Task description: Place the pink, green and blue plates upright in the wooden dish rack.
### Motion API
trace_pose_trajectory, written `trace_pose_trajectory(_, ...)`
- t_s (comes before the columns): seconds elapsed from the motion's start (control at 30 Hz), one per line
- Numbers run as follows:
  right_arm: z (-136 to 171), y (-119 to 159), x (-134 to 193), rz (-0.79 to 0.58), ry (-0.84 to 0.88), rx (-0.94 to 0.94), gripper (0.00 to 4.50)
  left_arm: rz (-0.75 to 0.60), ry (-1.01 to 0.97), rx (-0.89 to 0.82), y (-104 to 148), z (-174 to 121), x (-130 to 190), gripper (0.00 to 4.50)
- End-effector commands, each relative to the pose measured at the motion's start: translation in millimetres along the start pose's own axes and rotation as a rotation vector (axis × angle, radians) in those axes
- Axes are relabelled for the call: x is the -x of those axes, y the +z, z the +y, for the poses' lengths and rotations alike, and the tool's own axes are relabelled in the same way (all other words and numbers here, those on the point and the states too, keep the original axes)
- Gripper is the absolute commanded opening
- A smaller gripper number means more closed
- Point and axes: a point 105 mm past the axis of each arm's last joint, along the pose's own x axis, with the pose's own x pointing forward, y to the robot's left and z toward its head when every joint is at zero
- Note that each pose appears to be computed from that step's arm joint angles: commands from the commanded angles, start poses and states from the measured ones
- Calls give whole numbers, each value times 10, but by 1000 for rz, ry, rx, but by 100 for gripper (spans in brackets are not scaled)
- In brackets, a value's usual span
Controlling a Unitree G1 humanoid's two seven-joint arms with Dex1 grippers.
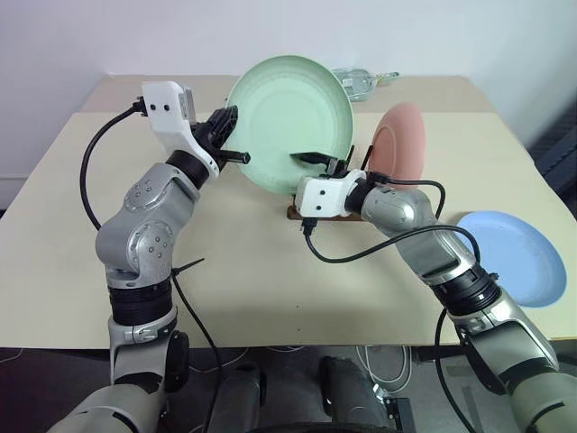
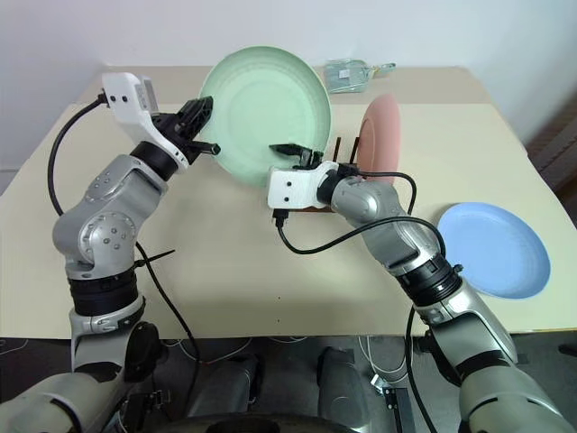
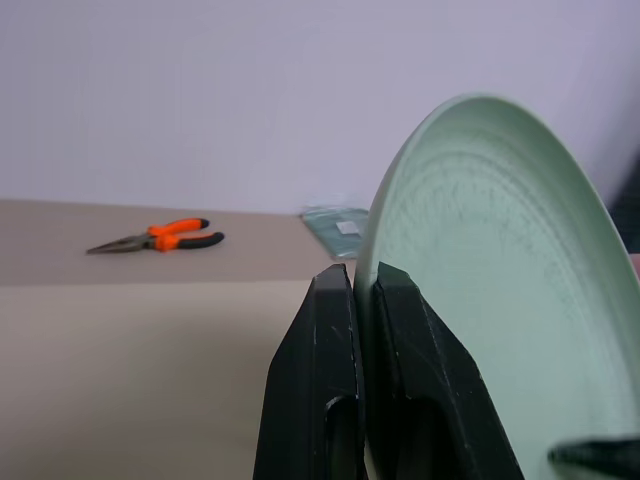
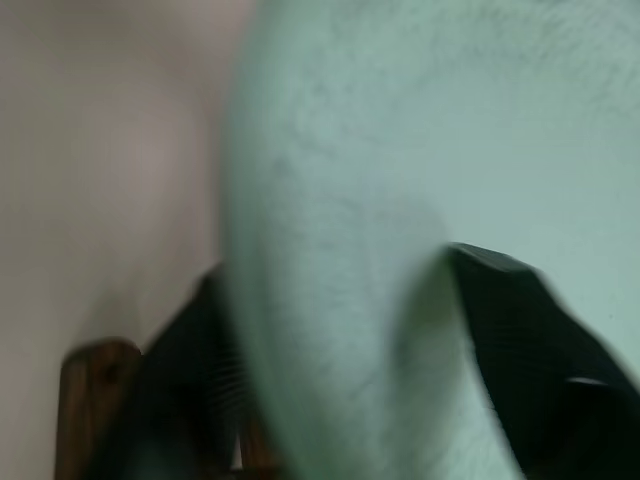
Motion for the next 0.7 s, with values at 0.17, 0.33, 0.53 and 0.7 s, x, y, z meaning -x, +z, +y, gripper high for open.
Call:
trace_pose_trajectory(0.17, -205, 119, 78, -56, -132, 17, 0, -259, 107, 209, 483, 151, -8, 202)
trace_pose_trajectory(0.33, -458, 170, 283, -122, -320, -234, 0, -467, 317, 240, 823, 673, 159, 297)
trace_pose_trajectory(0.53, -663, 205, 694, -310, -429, -863, 0, -151, 27, -249, 121, 415, 186, 297)
trace_pose_trajectory(0.7, -694, 174, 848, -381, -417, -1175, 0, 195, -481, -248, -781, -281, 582, 297)
